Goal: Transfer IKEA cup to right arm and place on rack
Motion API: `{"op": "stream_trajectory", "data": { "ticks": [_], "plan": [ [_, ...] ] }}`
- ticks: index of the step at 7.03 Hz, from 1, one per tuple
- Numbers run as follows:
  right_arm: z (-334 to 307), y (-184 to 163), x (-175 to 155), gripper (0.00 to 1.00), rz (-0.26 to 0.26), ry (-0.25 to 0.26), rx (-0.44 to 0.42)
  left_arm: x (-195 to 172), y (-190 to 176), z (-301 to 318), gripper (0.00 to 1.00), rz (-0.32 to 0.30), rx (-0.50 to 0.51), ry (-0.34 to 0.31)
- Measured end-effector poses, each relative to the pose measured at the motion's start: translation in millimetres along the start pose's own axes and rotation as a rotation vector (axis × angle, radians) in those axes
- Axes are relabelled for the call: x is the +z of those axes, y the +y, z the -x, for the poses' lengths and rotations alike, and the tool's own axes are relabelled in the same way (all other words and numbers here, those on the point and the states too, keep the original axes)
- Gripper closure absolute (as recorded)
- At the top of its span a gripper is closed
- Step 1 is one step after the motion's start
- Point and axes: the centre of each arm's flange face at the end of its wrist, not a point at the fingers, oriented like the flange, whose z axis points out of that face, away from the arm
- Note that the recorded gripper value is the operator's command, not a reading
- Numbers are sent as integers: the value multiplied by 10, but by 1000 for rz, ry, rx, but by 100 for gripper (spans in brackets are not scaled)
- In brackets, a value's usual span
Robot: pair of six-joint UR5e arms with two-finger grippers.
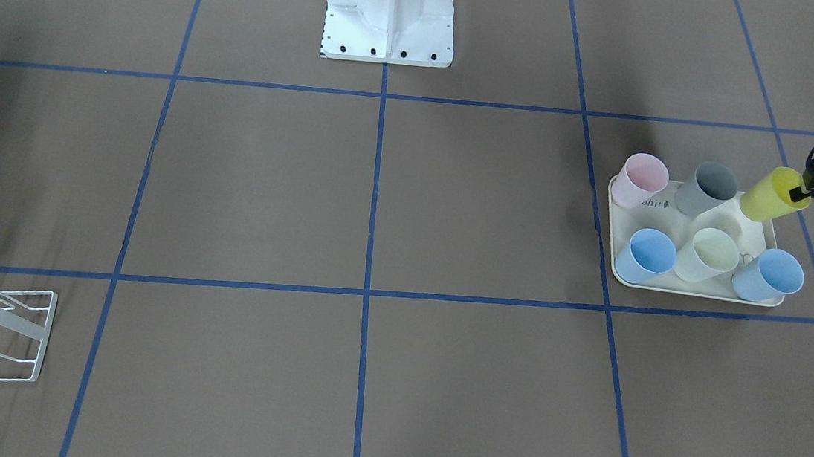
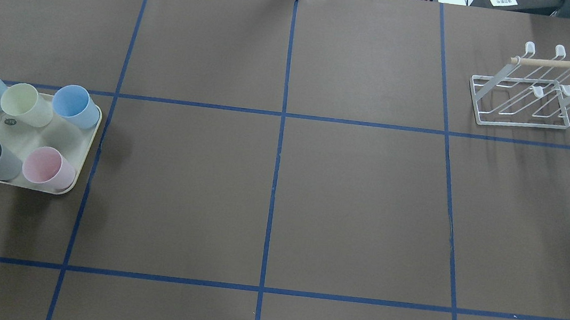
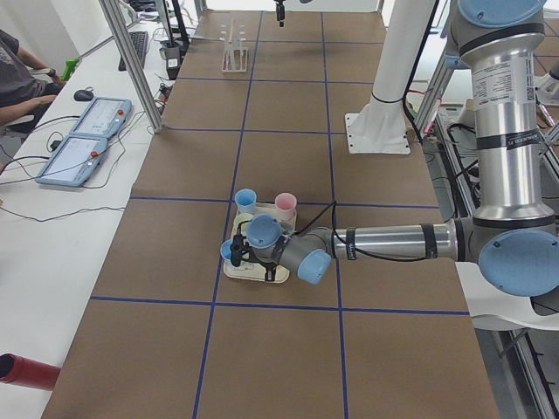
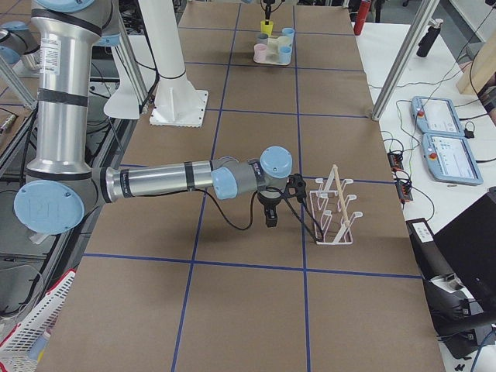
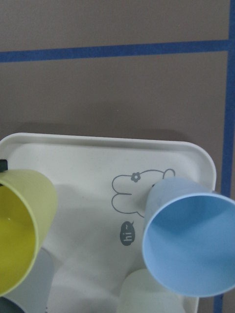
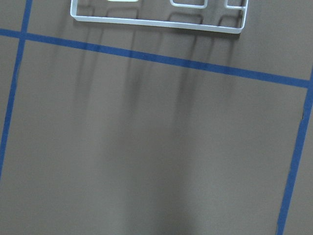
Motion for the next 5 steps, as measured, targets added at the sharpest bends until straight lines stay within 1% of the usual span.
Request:
{"op": "stream_trajectory", "data": {
  "ticks": [2, 3, 4, 5],
  "plan": [
    [55, -29, 74, 0, -39, -17, -74, -430, 81, 113, 100, -71, -45, 37],
    [111, -39, 112, 0, -49, -25, -103, -597, 91, 92, 100, -104, -50, 47],
    [182, -55, 146, 0, -53, -34, -126, -723, 77, -12, 100, -129, -57, 56],
    [321, -116, 187, 1, -55, -60, -152, -859, 39, -245, 100, -152, -101, 76]
  ]
}}
